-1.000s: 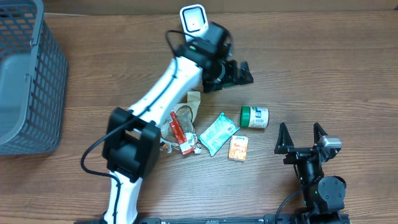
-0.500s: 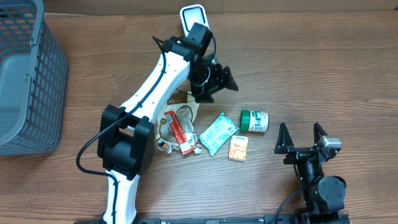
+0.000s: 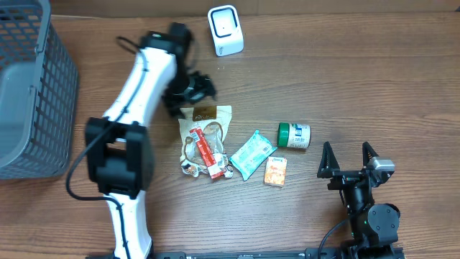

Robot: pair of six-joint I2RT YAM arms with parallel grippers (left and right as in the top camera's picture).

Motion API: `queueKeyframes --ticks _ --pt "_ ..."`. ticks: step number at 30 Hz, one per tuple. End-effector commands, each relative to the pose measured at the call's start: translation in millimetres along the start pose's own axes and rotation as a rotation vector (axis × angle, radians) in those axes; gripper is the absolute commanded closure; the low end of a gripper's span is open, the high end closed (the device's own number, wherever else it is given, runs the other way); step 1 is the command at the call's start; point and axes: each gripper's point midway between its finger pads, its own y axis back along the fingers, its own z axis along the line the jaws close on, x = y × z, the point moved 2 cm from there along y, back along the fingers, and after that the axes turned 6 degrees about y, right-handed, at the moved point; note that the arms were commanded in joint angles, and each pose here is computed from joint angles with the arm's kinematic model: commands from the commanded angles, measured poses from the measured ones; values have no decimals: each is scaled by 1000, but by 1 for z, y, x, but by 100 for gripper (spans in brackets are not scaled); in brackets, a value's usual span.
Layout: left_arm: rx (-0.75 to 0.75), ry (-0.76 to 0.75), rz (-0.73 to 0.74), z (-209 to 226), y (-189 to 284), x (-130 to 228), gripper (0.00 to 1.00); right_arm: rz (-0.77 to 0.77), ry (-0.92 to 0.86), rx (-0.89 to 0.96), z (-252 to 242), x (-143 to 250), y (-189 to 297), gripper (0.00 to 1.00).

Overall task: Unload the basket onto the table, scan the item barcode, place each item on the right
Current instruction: 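Raise the left gripper and retract it to the basket side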

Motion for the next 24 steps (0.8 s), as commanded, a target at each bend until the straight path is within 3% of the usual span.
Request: queueKeyframes --ticks 1,7,11,24 --pt "-50 -24 -51 32 20 -23 10 2 3 8 -2 3 -1 0" --pt "-217 65 -132 88 35 -52 0 2 3 8 -2 3 -1 0" --pt "-270 90 -181 105 41 -64 0 2 3 8 -2 3 -1 0" --pt "-157 80 -325 83 44 -99 0 2 3 8 -2 3 -1 0"
